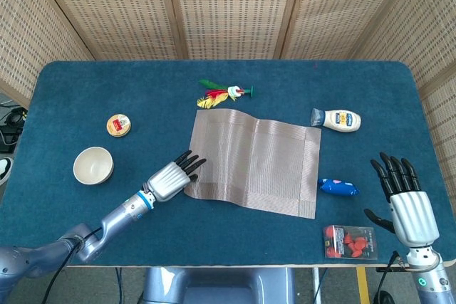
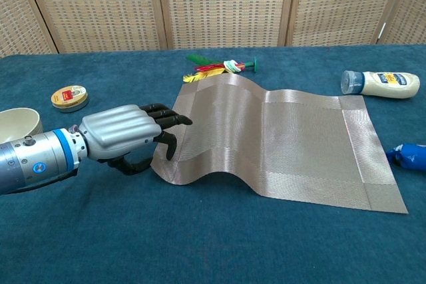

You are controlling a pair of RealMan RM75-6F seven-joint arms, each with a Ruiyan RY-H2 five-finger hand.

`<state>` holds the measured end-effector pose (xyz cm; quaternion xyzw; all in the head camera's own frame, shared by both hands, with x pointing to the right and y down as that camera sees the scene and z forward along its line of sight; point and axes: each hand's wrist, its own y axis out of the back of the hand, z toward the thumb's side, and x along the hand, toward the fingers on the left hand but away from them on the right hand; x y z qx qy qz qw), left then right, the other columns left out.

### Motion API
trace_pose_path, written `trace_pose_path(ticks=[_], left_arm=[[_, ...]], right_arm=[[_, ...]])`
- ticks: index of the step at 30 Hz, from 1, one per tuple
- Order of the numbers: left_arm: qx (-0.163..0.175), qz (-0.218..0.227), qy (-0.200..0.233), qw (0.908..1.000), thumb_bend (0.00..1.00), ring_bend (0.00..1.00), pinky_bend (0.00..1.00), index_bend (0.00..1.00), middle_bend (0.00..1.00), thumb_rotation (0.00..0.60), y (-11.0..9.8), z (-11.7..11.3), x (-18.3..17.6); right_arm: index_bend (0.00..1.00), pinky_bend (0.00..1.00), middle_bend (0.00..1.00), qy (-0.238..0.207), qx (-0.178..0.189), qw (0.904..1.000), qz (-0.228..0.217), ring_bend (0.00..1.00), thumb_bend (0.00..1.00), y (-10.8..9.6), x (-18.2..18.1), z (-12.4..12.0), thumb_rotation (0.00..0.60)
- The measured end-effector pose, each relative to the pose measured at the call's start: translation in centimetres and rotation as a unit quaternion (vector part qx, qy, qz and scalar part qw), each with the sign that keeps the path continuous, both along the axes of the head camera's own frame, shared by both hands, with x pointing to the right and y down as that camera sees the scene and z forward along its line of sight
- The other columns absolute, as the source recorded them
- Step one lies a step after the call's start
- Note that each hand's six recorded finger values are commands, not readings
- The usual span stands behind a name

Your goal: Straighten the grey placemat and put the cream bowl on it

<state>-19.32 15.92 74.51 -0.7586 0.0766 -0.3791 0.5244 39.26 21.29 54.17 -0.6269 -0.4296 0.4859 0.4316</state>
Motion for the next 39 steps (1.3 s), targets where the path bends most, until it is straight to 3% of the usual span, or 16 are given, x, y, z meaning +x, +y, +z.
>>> trace_pose_path(ticks=[4, 9, 14, 25, 33, 39], left_arm=[[-0.002, -0.003, 0.003, 1.0000, 0.57, 0.00, 0.00, 0.47, 0.00, 0.600, 0.0, 0.0, 0.2], [-0.003, -0.005, 0.007, 1.0000, 0.57, 0.00, 0.00, 0.68, 0.00, 0.600, 0.0, 0.0, 0.4], [-0.008, -0.012, 0.018, 0.9997, 0.57, 0.00, 0.00, 0.78, 0.00, 0.600, 0.0, -0.3, 0.6], [-0.007, 0.005, 0.063, 0.9980, 0.58, 0.00, 0.00, 0.81, 0.00, 0.600, 0.9, -2.1, 1.8], [-0.017, 0.062, 0.105, 0.9924, 0.58, 0.00, 0.00, 0.82, 0.00, 0.600, 3.7, -4.6, 3.3], [-0.011, 0.108, 0.111, 0.9878, 0.58, 0.00, 0.00, 0.82, 0.00, 0.600, 5.5, -6.2, 3.2]], right_arm=[[0.05, 0.00, 0.00, -0.002, 0.000, 1.0000, -0.001, 0.00, 0.00, 0.0, 0.0, -0.1, 0.600], [0.05, 0.00, 0.00, -0.005, 0.002, 1.0000, -0.002, 0.00, 0.00, 0.0, -0.1, -0.2, 0.600], [0.05, 0.00, 0.00, -0.006, 0.003, 1.0000, -0.003, 0.00, 0.00, 0.1, -0.1, -0.3, 0.600], [0.05, 0.00, 0.00, -0.010, 0.002, 0.9999, -0.007, 0.00, 0.00, 0.2, -0.4, -0.4, 0.600], [0.05, 0.00, 0.00, -0.010, 0.003, 0.9999, -0.010, 0.00, 0.00, 0.4, -0.6, -0.5, 0.600], [0.05, 0.00, 0.00, -0.009, 0.004, 0.9999, -0.012, 0.00, 0.00, 0.5, -0.7, -0.5, 0.600]])
